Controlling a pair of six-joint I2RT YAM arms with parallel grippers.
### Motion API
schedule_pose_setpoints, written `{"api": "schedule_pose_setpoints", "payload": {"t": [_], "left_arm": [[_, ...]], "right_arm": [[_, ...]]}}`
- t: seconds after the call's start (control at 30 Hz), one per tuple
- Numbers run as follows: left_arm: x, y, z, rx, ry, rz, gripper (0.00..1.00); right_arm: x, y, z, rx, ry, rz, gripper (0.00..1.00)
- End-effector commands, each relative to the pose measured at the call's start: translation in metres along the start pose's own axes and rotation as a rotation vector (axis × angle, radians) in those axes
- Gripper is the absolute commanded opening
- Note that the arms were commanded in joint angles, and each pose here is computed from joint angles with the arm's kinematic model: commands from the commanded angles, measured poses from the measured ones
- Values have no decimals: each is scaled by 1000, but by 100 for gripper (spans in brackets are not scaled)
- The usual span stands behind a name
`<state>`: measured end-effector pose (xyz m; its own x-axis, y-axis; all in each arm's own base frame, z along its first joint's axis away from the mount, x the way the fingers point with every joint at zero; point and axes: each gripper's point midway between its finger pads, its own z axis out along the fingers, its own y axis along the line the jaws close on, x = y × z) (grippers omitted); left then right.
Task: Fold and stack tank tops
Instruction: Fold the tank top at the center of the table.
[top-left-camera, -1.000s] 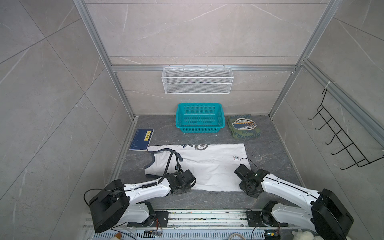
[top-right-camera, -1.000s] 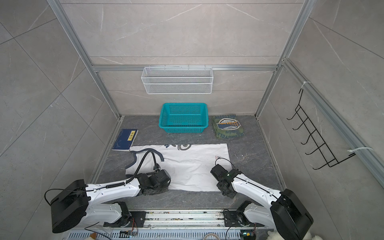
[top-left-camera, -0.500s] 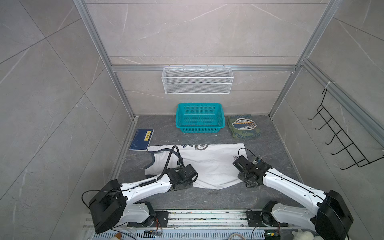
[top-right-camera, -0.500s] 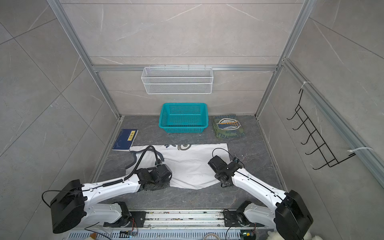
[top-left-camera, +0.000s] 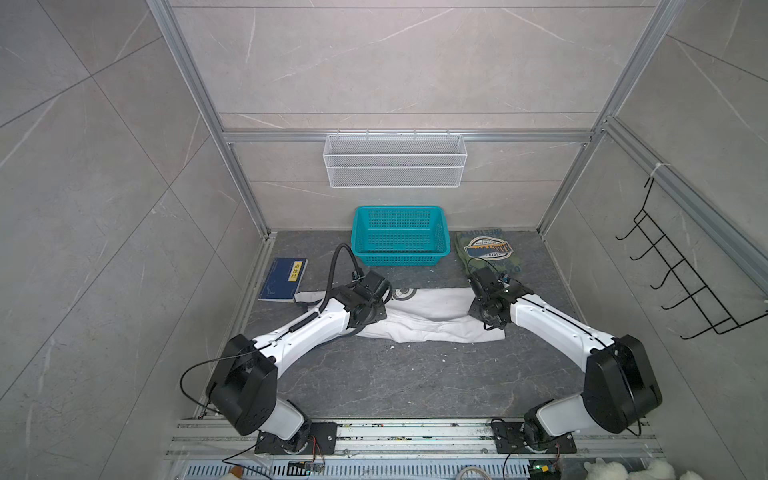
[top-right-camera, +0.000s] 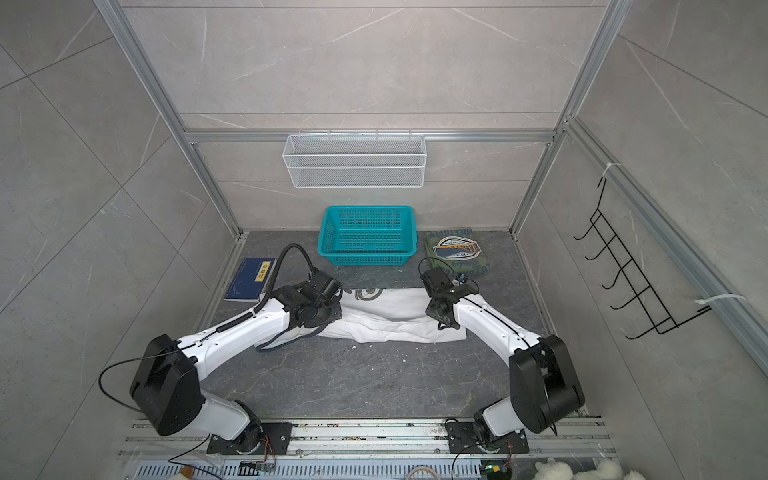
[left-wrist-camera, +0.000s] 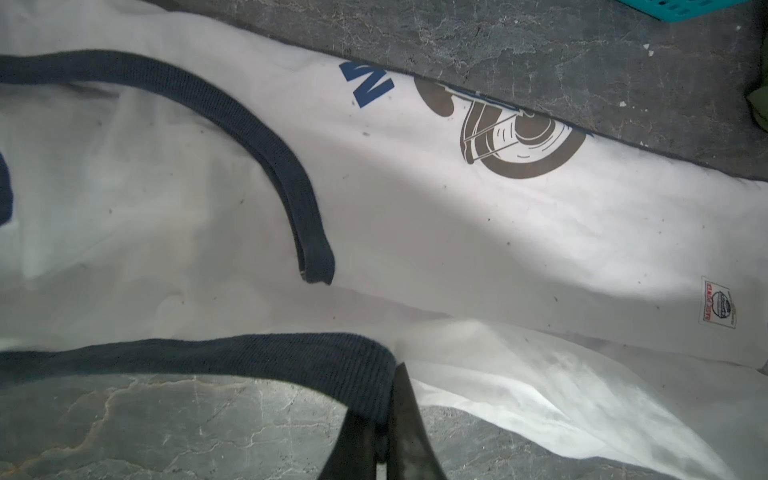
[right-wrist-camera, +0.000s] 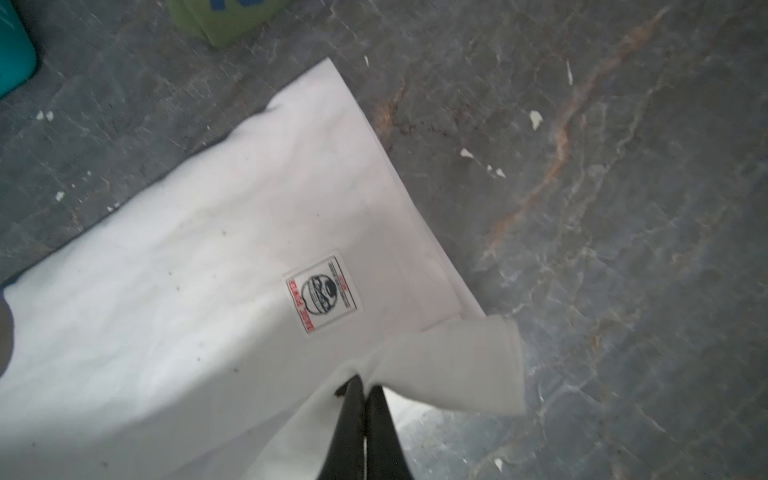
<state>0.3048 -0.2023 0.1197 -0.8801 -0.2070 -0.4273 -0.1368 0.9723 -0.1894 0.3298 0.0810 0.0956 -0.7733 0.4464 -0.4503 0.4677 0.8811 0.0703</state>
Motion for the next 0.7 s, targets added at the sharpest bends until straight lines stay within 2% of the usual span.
{"api": "schedule_pose_setpoints", "payload": {"t": [0.0,0.2,0.5,0.57,0.67], "left_arm": [[-10,3,8,-43,18,47,0],[-21,10,38,-84,53,14,0],[-36,11,69,-96,83,-9,0],[-39,12,75,-100,89,-12,6],[-45,14,78,-97,100,-8,27]], "right_arm": [[-26,27,7,-77,-31,-46,0],[-43,37,27,-75,-30,-46,0],[-48,40,49,-49,-5,-43,1],[-47,39,53,-43,0,-38,7],[-47,35,53,-24,-3,-36,33]]}}
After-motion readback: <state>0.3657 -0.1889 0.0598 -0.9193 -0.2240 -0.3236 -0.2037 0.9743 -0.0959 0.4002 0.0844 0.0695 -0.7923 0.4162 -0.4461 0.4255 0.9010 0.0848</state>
